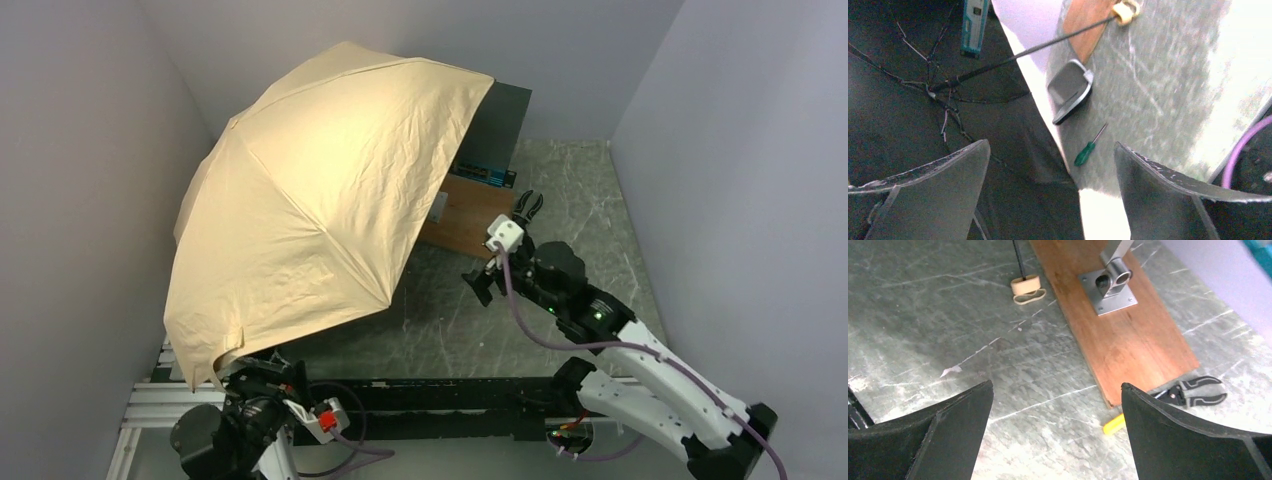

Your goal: Open the umbrella

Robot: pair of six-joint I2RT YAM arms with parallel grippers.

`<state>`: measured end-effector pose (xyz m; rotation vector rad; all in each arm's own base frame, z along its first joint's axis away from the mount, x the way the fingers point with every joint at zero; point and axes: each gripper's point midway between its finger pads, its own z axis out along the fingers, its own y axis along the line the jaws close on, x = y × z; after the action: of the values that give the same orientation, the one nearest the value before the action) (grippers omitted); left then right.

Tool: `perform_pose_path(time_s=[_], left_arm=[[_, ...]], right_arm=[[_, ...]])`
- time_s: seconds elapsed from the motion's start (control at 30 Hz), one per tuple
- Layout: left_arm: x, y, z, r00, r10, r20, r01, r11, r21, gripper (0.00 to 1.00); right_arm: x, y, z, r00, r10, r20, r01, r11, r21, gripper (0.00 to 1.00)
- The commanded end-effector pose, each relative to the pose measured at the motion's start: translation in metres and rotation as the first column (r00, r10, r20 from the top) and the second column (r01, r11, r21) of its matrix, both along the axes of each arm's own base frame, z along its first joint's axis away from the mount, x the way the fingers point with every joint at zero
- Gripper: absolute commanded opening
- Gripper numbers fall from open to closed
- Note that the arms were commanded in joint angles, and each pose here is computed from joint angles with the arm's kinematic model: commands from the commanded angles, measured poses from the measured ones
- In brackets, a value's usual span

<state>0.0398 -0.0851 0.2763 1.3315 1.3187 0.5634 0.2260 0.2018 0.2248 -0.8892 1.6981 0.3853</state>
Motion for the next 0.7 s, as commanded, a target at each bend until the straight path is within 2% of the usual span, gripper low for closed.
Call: perform_pose_path(time_s=[0.0, 0.1, 0.2, 0.3, 0.4, 0.47, 0.53, 0.67], left_arm=[[-0.005, -0.035, 0.010, 0.996, -0.085, -0.041, 0.073, 0.971, -0.230, 1.00], [-0.014, -0.054, 0.018, 0.989, -0.150, -0.014, 0.140, 0.948, -0.285, 1.00], [-0.034, -0.080, 0.021, 0.980, -0.185, 0.079, 0.199, 0.943, -0.265, 1.00], [-0.049, -0.098, 0.019, 0.980, -0.141, 0.139, 0.174, 0.949, -0.265, 1.00], [-0.052, -0.099, 0.020, 0.993, -0.028, 0.114, 0.068, 0.927, -0.368, 1.00], [-0.042, -0.083, 0.024, 0.995, 0.100, 0.027, -0.074, 0.868, -0.491, 1.00], [-0.022, -0.055, 0.030, 0.972, 0.213, -0.099, -0.230, 0.773, -0.592, 1.00], [0.019, -0.002, 0.058, 0.887, 0.322, -0.331, -0.460, 0.564, -0.686, 1.00]], right_arm=[[-0.014, -0.030, 0.022, 0.997, -0.048, 0.067, 0.049, 0.999, 0.000, 1.00], [-0.019, -0.042, 0.029, 0.997, -0.066, 0.037, 0.066, 0.998, 0.020, 1.00], [-0.018, -0.056, 0.031, 0.993, -0.109, 0.038, 0.108, 0.994, 0.020, 1.00], [-0.021, -0.065, 0.038, 0.992, -0.121, 0.040, 0.120, 0.992, 0.032, 1.00], [-0.021, -0.079, 0.042, 0.984, -0.169, 0.052, 0.167, 0.985, 0.035, 1.00], [-0.022, -0.087, 0.045, 0.978, -0.199, 0.065, 0.197, 0.980, 0.038, 1.00], [-0.023, -0.095, 0.048, 0.971, -0.227, 0.070, 0.223, 0.973, 0.050, 1.00], [-0.021, -0.105, 0.054, 0.960, -0.273, 0.069, 0.267, 0.960, 0.081, 1.00]])
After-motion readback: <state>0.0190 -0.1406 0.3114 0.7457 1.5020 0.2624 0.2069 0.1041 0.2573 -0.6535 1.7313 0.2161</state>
